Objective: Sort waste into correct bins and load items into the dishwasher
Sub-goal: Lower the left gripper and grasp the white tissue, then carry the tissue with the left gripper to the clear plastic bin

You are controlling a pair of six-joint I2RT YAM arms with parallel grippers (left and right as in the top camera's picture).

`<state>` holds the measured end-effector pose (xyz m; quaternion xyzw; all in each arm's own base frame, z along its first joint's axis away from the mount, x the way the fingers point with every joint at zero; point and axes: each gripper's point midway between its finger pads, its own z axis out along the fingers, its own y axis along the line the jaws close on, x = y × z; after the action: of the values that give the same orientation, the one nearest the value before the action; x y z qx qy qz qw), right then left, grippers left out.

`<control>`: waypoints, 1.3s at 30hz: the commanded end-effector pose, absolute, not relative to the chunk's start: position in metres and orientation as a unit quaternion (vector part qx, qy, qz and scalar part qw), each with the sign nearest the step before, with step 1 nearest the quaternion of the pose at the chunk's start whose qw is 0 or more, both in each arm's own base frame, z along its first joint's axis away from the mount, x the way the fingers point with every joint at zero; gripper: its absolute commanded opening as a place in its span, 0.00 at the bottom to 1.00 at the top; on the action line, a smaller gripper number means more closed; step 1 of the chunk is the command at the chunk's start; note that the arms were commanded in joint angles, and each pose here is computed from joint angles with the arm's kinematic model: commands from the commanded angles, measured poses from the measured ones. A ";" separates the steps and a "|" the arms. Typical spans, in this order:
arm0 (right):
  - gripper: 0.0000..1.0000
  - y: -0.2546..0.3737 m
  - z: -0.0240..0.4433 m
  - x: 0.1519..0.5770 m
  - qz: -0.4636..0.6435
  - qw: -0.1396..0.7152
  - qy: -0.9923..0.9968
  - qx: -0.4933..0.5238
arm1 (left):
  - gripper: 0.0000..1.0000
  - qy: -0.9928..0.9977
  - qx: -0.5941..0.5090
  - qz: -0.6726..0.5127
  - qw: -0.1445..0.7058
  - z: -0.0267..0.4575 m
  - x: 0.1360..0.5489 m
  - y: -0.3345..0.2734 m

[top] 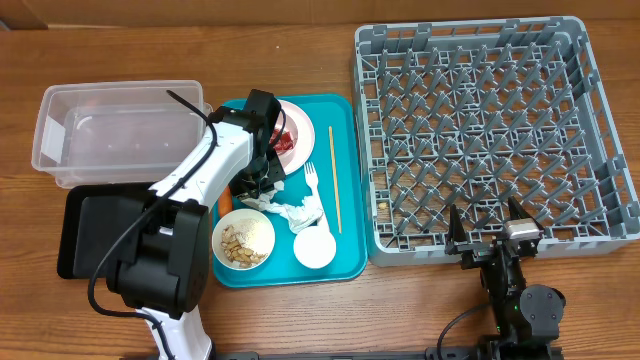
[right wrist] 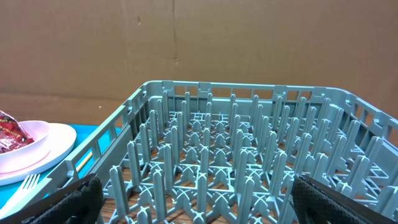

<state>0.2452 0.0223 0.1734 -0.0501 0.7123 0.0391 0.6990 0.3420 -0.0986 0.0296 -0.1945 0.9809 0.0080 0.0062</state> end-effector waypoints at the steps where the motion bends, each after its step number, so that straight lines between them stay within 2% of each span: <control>1: 1.00 0.024 0.172 0.245 0.039 0.700 0.711 -0.056 | 0.04 0.981 -0.195 0.016 0.004 0.025 0.341 -0.098; 8: 1.00 0.024 0.172 0.245 0.039 0.700 0.711 -0.056 | 0.04 0.984 -0.179 0.012 0.017 0.061 0.347 -0.098; 15: 1.00 0.024 0.172 0.245 0.039 0.700 0.711 -0.056 | 0.04 0.981 -0.165 -0.015 0.098 0.140 0.367 -0.100; 24: 1.00 0.024 0.172 0.245 0.039 0.700 0.711 -0.056 | 0.04 0.970 -0.167 -0.022 0.177 0.199 0.367 -0.080; 30: 1.00 0.024 0.172 0.245 0.039 0.700 0.711 -0.056 | 0.04 0.964 -0.167 -0.013 0.208 0.215 0.375 -0.051; 39: 1.00 0.024 0.172 0.245 0.039 0.700 0.711 -0.056 | 0.04 0.945 -0.249 0.000 0.212 0.214 0.383 0.014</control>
<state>0.2452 0.0223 0.1733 -0.0505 0.7124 0.0389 0.6988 0.3772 -0.0039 0.2005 -0.2363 0.9533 -0.0052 0.1879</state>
